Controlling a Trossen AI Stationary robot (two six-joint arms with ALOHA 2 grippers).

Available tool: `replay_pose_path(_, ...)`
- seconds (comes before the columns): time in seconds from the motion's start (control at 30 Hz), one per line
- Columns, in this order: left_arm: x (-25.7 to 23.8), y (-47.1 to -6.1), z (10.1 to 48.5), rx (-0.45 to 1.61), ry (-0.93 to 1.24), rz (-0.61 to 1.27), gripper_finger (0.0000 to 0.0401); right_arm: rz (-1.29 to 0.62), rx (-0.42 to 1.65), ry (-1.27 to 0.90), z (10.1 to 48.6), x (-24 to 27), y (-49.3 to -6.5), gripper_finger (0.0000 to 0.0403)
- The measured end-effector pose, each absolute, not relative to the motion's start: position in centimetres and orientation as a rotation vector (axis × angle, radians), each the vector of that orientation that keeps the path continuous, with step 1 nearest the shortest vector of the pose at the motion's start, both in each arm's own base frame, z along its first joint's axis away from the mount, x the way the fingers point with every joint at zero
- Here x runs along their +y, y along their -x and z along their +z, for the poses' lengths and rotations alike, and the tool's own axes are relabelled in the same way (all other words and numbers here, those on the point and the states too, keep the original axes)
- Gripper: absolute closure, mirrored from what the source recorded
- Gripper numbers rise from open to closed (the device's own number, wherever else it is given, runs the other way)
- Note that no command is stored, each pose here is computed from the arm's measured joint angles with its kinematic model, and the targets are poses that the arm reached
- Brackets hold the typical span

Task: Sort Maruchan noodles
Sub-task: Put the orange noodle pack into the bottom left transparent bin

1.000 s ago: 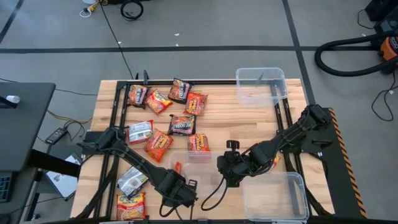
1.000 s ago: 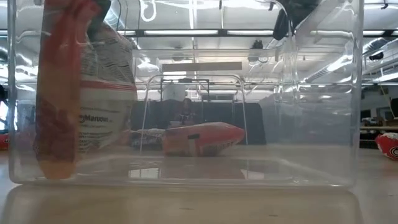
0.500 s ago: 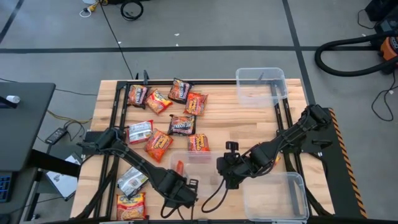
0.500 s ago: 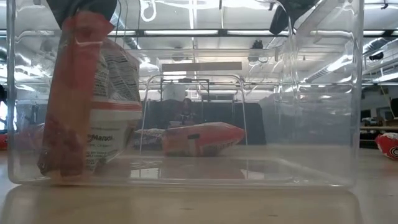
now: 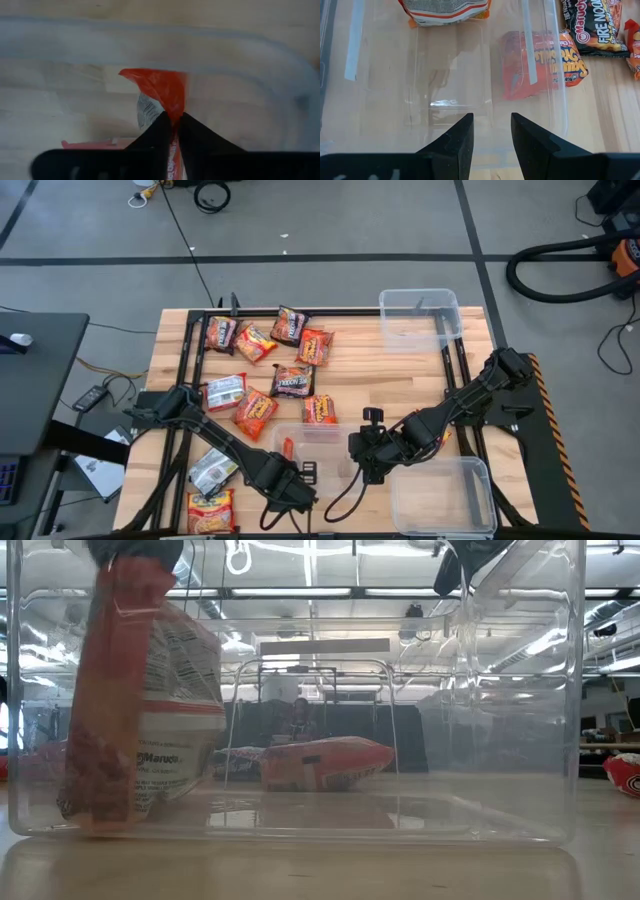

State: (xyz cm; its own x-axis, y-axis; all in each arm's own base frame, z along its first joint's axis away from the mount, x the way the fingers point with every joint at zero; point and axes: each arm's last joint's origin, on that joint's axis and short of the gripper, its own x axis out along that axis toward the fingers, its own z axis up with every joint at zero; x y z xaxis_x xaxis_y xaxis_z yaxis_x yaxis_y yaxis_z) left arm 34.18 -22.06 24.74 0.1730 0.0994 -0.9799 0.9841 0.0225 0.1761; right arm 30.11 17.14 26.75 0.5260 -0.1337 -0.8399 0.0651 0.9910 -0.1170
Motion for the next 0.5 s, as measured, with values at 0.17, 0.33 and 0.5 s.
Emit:
replay_pose_path(0.17,-22.0,-34.7,24.8,1.131,-1.329,-0.962,0.0392,-0.119,1.01,0.074,26.8,17.1,-30.1,0.0266)
replay_pose_path(0.33,-22.1,-34.5,25.4,1.125,-1.405,-0.877,0.0397,-0.12,1.011,0.074,26.8,17.1,-30.1,0.0266)
replay_pose_path(0.5,-21.7,-34.0,26.7,1.14,-1.283,-0.778,0.0398,-0.12,1.011,0.075,26.7,17.1,-30.1,0.0266)
